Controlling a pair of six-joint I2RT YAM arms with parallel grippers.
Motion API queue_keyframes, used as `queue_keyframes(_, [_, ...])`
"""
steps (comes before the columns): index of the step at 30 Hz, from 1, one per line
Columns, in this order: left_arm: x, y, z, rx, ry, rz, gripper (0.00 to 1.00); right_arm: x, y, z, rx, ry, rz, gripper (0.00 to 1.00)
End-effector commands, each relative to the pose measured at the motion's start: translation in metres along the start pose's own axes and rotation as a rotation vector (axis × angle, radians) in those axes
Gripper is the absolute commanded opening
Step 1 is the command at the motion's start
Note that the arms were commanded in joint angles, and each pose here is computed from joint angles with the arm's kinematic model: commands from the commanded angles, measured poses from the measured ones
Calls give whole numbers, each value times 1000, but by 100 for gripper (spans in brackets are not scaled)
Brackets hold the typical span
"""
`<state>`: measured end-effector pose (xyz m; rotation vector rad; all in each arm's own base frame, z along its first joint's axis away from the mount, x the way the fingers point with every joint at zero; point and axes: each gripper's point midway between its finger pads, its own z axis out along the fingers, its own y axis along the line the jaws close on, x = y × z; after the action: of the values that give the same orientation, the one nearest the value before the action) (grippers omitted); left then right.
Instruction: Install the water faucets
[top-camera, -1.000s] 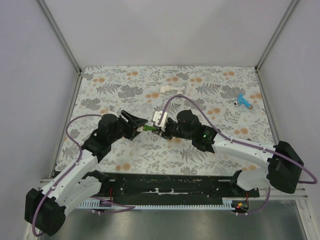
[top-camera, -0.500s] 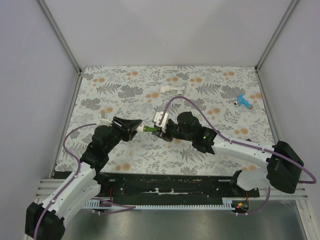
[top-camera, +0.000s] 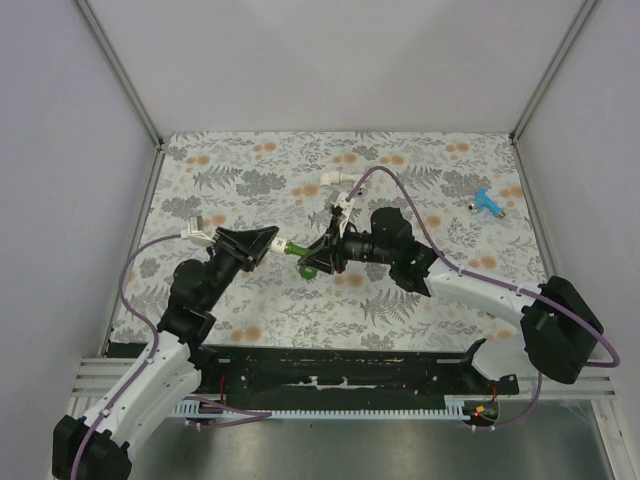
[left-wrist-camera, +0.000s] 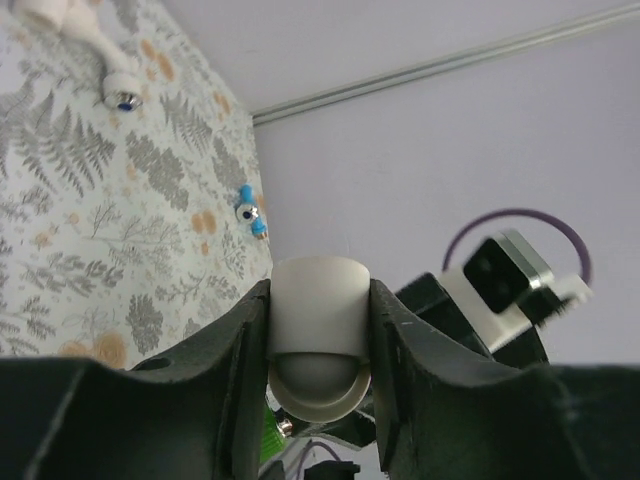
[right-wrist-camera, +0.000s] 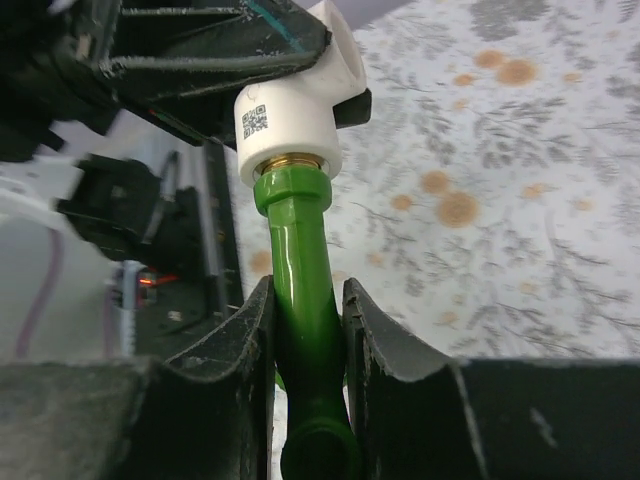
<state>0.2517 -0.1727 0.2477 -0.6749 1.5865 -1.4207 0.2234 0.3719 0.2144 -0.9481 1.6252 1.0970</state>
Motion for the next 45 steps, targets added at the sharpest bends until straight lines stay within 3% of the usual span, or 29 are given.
queue_keyframes(1, [-17, -70, -16, 303, -101, 234, 2, -39, 16, -3, -195, -101, 350, 0])
queue_keyframes(9, [-8, -126, -32, 559, -81, 422, 2, -72, 23, -5, -435, -225, 658, 5])
queue_keyframes(12, [-4, -140, -35, 616, -70, 490, 2, -78, 10, -8, -471, -282, 741, 13])
queue_keyframes(20, [-12, -147, -32, 570, -102, 653, 2, -83, -17, -21, -441, -324, 724, 53])
queue_keyframes(21, [-14, -147, -31, 550, -106, 670, 2, -84, -21, -23, -430, -331, 719, 62])
queue_keyframes(23, [-17, -143, -28, 505, -108, 702, 2, -84, -32, -30, -405, -341, 712, 98])
queue_keyframes(28, [-24, -134, -16, 376, -87, 733, 2, -73, -59, -41, -316, -328, 689, 98])
queue_keyframes(32, [-34, -131, -13, 298, -100, 777, 2, -48, -82, -48, -142, -255, 632, 98])
queue_keyframes(36, [-52, -116, -9, 119, -105, 860, 2, -27, -96, -60, 58, -139, 485, 98])
queue_keyframes(41, [-65, -110, -9, 31, -123, 931, 2, -13, -125, -93, 362, -45, 322, 98])
queue_keyframes(45, [-67, -112, -9, 6, -105, 977, 2, -20, -125, -107, 408, -75, 209, 98])
